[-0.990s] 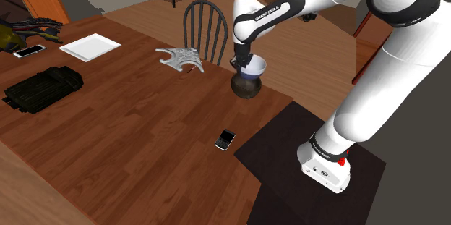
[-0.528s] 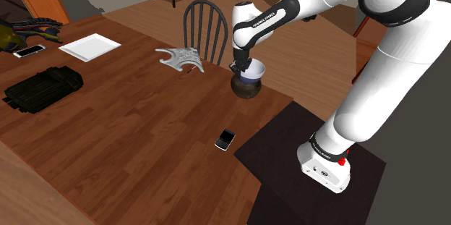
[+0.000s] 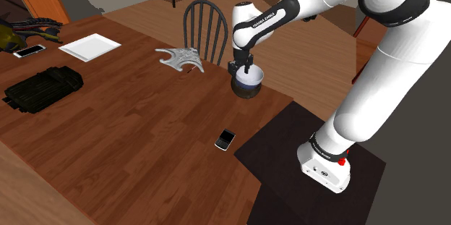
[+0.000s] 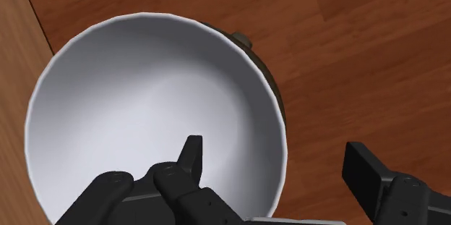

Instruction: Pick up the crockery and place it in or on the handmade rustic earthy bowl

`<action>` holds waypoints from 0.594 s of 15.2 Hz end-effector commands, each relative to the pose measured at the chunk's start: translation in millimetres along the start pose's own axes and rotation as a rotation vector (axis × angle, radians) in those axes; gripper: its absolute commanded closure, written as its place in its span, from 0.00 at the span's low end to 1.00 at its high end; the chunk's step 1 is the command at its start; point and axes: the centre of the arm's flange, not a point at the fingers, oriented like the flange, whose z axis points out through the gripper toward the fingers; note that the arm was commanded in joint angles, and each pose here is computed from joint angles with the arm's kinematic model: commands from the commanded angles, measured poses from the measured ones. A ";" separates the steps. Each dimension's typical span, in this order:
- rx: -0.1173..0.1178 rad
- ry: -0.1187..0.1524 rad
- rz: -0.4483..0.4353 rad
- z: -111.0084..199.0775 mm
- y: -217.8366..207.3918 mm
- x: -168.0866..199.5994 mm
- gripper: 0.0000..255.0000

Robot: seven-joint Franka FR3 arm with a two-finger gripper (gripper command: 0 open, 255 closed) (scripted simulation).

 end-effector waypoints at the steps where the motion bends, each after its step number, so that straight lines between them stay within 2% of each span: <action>1: 0.000 0.000 0.000 0.0 0.0 0.0 0.00; 3: 0.000 0.000 0.000 0.0 0.0 0.0 0.00; 7: 0.000 0.000 0.000 -50.0 0.0 0.0 0.00; 9: 0.000 0.000 0.000 -50.1 0.0 0.0 0.00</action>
